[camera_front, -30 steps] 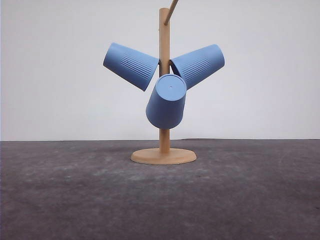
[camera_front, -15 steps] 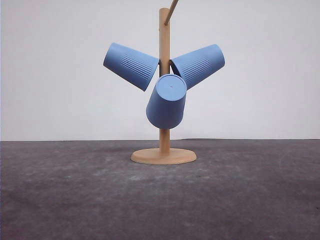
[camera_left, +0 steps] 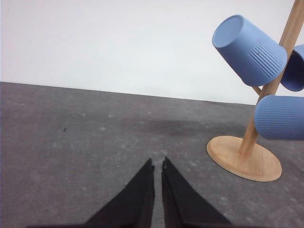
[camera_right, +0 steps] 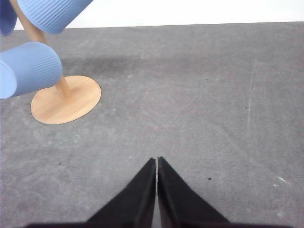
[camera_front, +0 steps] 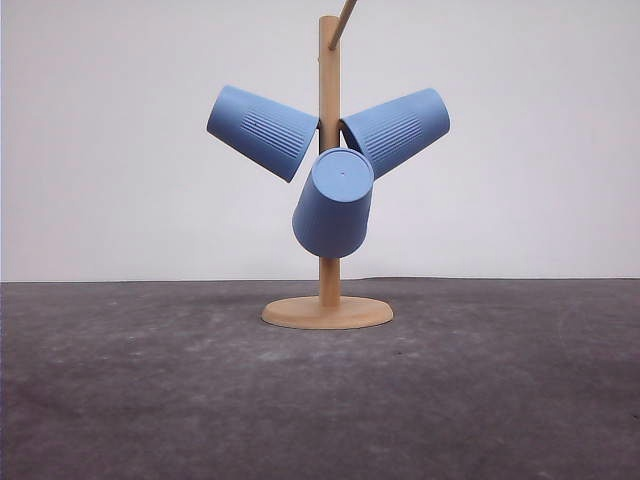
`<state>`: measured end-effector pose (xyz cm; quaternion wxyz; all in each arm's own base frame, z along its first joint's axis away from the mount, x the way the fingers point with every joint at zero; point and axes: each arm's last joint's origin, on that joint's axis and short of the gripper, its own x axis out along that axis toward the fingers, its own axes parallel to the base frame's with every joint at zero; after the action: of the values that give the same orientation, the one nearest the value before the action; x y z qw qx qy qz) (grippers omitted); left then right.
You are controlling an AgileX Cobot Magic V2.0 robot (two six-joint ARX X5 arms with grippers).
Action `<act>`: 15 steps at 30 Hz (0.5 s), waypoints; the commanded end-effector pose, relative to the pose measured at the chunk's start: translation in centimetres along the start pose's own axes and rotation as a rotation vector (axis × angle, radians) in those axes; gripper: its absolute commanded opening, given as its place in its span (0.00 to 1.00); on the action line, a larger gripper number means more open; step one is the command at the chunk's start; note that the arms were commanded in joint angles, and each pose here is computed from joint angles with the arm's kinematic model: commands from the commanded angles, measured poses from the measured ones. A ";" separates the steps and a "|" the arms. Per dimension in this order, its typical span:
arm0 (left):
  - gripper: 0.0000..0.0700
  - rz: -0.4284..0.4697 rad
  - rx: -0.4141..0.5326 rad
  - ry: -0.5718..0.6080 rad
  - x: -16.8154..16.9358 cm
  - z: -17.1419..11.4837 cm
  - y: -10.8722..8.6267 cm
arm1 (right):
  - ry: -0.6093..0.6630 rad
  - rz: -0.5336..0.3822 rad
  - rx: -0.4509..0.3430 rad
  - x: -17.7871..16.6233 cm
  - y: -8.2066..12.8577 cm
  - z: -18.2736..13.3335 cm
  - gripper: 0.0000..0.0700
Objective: Place three cups
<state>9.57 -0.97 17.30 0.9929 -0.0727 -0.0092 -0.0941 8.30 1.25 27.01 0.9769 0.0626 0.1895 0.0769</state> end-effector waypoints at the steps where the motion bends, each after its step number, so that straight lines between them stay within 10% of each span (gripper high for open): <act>1: 0.00 -0.001 -0.004 -0.001 0.1 -0.3 0.1 | -0.021 0.006 0.012 -0.2 0.1 0.4 0.00; 15: 0.00 -0.001 -0.004 -0.001 0.1 -0.3 0.1 | -0.049 -0.035 -0.087 0.0 -0.1 0.2 0.00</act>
<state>9.57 -0.97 17.30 0.9929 -0.0727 -0.0094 -0.0941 8.38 1.17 27.15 0.9812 0.0453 0.1751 0.0680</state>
